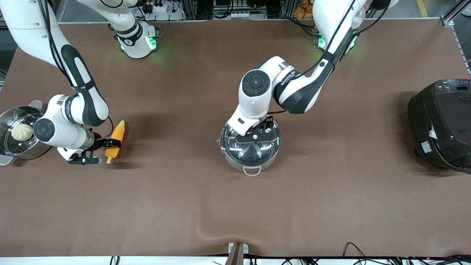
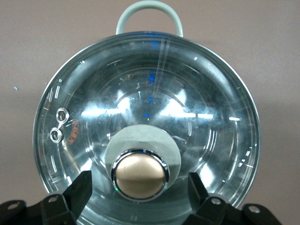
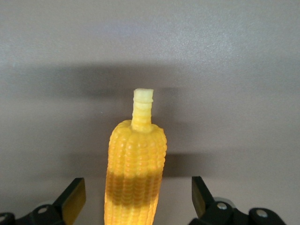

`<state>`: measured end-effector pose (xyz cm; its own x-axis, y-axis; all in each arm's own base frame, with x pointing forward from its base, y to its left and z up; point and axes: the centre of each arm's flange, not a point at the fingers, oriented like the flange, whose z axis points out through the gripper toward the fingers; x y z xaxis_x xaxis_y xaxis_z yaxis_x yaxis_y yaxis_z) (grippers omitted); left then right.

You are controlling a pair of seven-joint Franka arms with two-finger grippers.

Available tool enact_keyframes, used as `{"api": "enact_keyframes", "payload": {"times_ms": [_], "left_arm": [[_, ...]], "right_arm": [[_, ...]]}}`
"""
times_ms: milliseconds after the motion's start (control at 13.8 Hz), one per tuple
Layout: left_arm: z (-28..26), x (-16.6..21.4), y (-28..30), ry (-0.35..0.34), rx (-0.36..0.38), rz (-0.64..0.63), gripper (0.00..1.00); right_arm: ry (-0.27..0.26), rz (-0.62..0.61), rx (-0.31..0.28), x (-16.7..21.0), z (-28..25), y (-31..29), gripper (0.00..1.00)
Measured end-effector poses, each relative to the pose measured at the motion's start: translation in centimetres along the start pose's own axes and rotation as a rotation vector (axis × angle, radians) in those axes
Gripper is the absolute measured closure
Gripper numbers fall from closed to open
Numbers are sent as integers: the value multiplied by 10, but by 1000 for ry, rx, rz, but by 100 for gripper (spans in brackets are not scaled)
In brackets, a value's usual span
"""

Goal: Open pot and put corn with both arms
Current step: 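Grasp the lid knob with the left gripper while the right gripper grasps the corn, then lift the lid off with the left gripper while the right gripper carries corn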

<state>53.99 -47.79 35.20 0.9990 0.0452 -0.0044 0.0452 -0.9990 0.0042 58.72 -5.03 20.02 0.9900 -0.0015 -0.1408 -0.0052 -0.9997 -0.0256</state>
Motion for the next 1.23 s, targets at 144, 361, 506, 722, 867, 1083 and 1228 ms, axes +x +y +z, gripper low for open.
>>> {"api": "enact_keyframes", "payload": {"times_ms": [144, 361, 506, 722, 867, 1083, 1228], "left_arm": [[0, 0, 0, 1, -1, 0, 15], [1, 0, 0, 1, -2, 0, 25], [1, 0, 0, 1, -1, 0, 30], [1, 1, 0, 1, -1, -1, 47], [1, 1, 0, 1, -1, -1, 50], [1, 1, 0, 1, -1, -1, 50], [0, 1, 0, 1, -2, -1, 50]], "right_arm": [[0, 1, 0, 1, 5, 1, 0], [-1, 2, -1, 1, 16, 1, 7], [-5, 2, -1, 1, 19, 1, 30], [-6, 1, 0, 2, 19, 0, 55], [-7, 1, 0, 2, 19, 0, 55], [-4, 0, 0, 4, 16, 0, 59], [4, -4, 1, 7, 6, -2, 60]]}}
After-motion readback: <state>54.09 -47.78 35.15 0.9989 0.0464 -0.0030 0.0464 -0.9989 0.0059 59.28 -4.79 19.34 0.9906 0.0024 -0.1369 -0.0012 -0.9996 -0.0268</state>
